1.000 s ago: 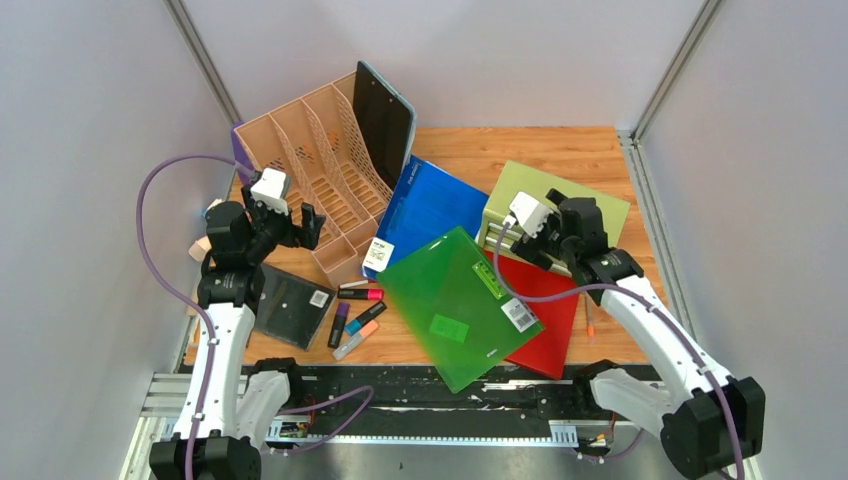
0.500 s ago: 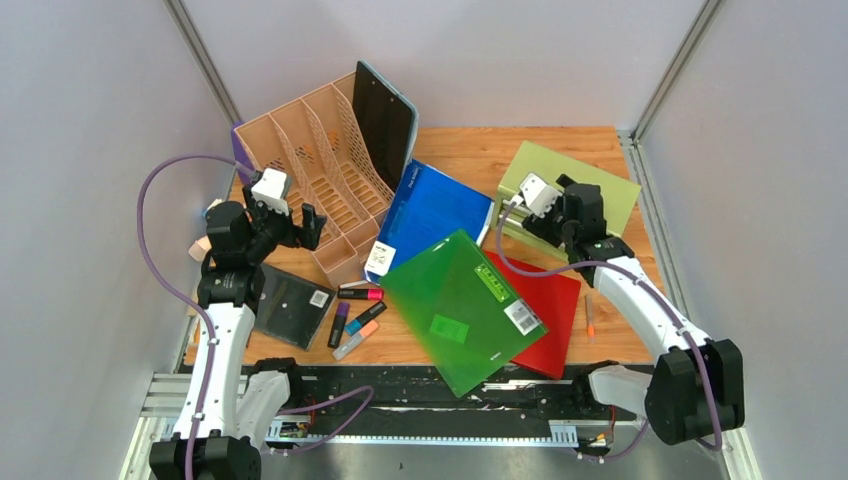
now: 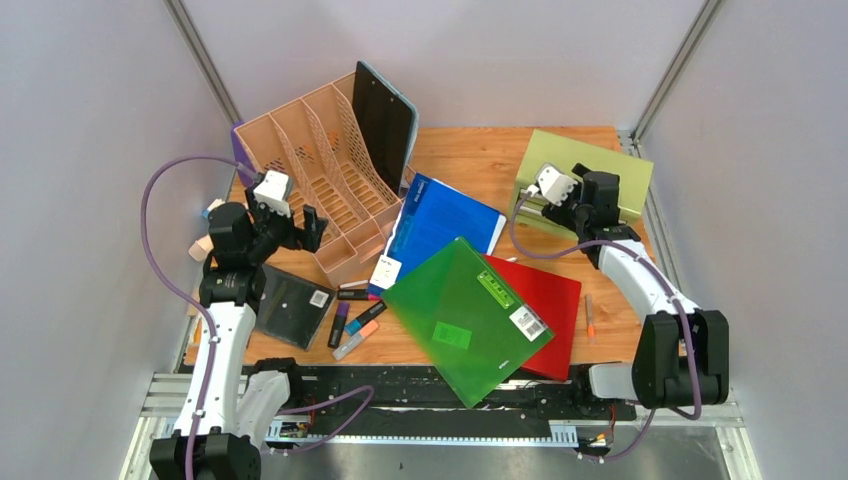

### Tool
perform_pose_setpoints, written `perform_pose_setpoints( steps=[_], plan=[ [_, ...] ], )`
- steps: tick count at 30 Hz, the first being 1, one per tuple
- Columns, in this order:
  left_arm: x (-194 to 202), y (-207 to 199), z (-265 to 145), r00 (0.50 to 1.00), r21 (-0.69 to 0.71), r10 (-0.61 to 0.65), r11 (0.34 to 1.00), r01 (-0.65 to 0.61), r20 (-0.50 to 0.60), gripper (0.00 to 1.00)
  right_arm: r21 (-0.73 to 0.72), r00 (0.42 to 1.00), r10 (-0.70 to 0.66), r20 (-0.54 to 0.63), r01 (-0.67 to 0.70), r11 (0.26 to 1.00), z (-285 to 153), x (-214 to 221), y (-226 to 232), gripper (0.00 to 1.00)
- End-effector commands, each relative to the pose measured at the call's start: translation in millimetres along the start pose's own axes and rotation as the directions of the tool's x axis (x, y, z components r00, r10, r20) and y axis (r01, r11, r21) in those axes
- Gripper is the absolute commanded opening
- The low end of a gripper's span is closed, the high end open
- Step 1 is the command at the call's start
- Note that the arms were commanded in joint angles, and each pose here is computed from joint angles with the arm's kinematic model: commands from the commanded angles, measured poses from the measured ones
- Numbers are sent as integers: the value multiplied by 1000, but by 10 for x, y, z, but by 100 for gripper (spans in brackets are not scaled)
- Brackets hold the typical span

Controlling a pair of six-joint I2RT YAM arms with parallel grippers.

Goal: Organize the desk
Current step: Move the storage box to the center of the board.

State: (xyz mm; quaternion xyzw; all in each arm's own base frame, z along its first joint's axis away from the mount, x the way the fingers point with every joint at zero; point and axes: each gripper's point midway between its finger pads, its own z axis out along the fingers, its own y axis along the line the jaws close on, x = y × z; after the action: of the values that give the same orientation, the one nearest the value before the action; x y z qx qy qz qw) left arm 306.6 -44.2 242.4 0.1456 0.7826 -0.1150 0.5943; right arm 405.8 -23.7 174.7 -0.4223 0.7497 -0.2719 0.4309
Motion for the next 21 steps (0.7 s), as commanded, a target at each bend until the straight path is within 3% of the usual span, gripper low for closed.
perform_pose_setpoints(
  steps=[1, 6, 10, 16, 21],
  plan=[
    [-70, -17, 27, 999, 16, 11, 1000, -12, 31, 100, 58, 997, -59, -52, 62, 996, 152, 147, -272, 78],
    [-52, -30, 38, 1000, 26, 6, 1000, -7, 28, 100, 108, 997, -57, -51, 62, 992, 225, 59, -557, 80],
    [-53, -33, 37, 1000, 27, 7, 1000, -8, 27, 100, 124, 999, 25, 19, -28, 992, 83, -163, -687, 83],
    [-48, -43, 54, 1000, 36, 3, 999, -4, 20, 100, -178, 957, 208, 203, -173, 969, -428, -717, -118, 94],
    [-60, -110, 45, 999, 82, 29, 996, -27, -18, 100, -529, 849, 404, 341, -182, 829, -1094, -1275, 642, 97]
  ],
)
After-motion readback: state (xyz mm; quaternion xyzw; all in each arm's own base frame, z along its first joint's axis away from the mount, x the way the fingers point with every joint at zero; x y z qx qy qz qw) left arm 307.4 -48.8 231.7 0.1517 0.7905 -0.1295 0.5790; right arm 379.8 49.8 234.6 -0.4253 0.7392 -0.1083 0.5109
